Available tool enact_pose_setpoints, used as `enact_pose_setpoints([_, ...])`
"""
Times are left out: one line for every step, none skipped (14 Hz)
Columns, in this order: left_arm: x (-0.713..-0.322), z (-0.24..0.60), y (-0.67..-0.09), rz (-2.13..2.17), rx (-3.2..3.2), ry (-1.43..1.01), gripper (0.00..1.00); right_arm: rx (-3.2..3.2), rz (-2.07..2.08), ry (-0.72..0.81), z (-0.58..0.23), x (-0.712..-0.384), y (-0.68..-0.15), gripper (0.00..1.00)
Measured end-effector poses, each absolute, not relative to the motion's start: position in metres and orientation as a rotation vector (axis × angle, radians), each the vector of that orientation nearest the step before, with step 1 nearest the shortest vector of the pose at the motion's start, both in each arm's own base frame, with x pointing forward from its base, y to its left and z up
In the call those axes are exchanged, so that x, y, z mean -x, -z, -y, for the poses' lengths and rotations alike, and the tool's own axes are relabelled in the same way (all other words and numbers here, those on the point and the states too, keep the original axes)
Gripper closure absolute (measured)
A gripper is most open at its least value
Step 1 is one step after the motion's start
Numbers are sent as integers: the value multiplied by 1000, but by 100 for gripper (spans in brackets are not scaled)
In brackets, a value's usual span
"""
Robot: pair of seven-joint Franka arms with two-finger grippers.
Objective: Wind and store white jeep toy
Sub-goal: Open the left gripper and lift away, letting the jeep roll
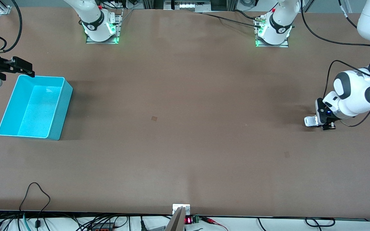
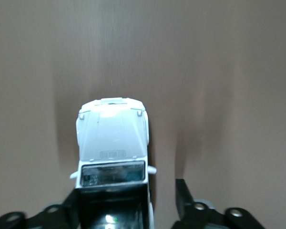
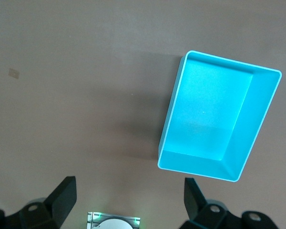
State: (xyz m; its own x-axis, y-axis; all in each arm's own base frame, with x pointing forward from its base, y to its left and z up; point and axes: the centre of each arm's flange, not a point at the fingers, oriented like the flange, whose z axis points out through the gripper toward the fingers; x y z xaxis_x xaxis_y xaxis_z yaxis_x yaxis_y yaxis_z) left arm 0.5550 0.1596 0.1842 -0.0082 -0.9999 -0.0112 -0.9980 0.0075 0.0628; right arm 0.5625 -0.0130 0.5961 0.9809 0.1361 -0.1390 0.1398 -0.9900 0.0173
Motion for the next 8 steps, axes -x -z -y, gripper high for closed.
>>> enact_pose_setpoints([-564, -148, -201, 2222, -2159, 82, 7, -3100, -216, 215, 13, -563, -596, 0])
enact_pose_setpoints([-572, -137, -225, 2242, -2137, 88, 0, -3100, -216, 215, 13, -563, -596, 0])
enact_pose_setpoints([-578, -127, -251, 2264, -2120, 95, 0, -3100, -216, 215, 13, -563, -596, 0])
enact_pose_setpoints([-582, -118, -275, 2287, -2108, 97, 0, -3100, -216, 215, 13, -563, -596, 0])
enact_pose_setpoints([-585, -108, -294, 2313, -2099, 94, 0, -3100, -216, 215, 13, -563, -596, 0])
enact_pose_setpoints([-585, -100, -308, 2335, -2091, 90, 0, -3100, -216, 215, 13, -563, -596, 0])
enact_pose_setpoints([-586, -90, -316, 2355, -2074, 88, 0, -3100, -216, 215, 13, -563, -596, 0])
enact_pose_setpoints([-586, -80, -320, 2371, -2053, 86, 0, -3100, -216, 215, 13, -563, -596, 0])
